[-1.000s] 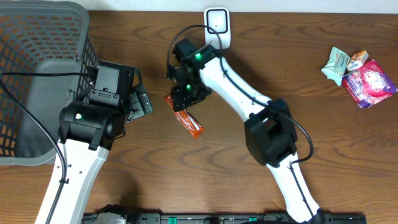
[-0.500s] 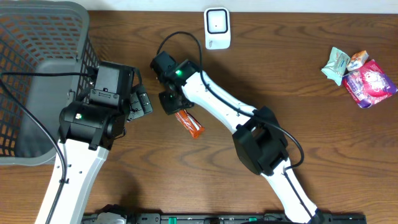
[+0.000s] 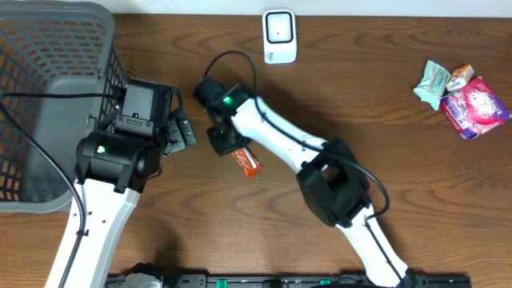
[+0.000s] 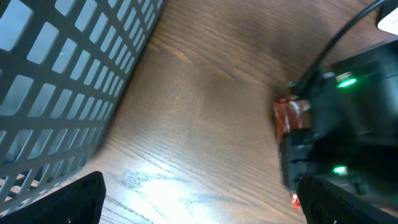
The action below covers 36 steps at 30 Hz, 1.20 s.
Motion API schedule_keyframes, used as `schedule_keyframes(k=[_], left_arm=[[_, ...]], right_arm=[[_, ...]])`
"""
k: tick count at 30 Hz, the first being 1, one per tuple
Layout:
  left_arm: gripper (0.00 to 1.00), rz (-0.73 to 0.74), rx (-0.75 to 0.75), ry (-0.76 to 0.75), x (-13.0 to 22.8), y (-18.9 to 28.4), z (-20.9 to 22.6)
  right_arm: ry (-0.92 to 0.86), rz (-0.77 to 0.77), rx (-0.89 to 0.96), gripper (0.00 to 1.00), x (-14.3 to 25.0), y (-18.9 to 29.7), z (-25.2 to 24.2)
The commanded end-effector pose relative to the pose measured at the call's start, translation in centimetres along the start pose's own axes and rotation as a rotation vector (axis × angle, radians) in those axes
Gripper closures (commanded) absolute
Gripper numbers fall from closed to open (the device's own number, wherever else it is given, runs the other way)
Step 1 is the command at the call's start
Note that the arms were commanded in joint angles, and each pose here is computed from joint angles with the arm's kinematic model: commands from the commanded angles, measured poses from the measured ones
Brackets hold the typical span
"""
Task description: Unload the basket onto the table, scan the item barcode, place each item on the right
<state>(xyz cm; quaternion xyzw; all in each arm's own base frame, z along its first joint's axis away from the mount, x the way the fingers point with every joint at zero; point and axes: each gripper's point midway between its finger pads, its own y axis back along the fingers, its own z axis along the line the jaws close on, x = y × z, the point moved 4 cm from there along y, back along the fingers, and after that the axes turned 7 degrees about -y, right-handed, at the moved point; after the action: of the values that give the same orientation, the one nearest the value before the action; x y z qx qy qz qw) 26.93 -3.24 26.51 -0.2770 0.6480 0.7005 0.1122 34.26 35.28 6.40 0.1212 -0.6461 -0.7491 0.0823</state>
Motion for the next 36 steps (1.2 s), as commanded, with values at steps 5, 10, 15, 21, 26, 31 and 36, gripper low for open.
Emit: schedule_keyframes(k=[5, 10, 15, 21, 26, 31, 36], left_arm=[[0.02, 0.003, 0.002, 0.02, 0.0, 0.0, 0.0], [0.02, 0.003, 0.002, 0.02, 0.0, 0.0, 0.0], [0.02, 0.003, 0.002, 0.02, 0.0, 0.0, 0.0], [0.02, 0.003, 0.003, 0.02, 0.0, 0.0, 0.0], [0.02, 0.003, 0.003, 0.02, 0.0, 0.0, 0.0], [0.02, 0.003, 0.003, 0.02, 0.0, 0.0, 0.0], [0.02, 0.003, 0.003, 0.02, 0.0, 0.0, 0.0]], right_arm=[[-0.099, -0.168, -0.066, 0.9, -3.8, 9.0, -4.1], [-0.126, -0.1, -0.072, 0.99, -3.2, 8.1, -5.4], [-0.127, -0.043, -0.048, 0.69, -2.4, 5.5, -5.5], [-0.191, -0.071, -0.068, 0.73, -3.7, 3.6, -5.2], [-0.182, -0.135, -0.087, 0.76, -5.2, 2.5, -4.3], [-0.168, -0.178, -0.07, 0.79, -5.6, 2.0, -3.3], [-0.201, -0.236, 0.084, 0.81, -5.3, 1.8, -4.0]])
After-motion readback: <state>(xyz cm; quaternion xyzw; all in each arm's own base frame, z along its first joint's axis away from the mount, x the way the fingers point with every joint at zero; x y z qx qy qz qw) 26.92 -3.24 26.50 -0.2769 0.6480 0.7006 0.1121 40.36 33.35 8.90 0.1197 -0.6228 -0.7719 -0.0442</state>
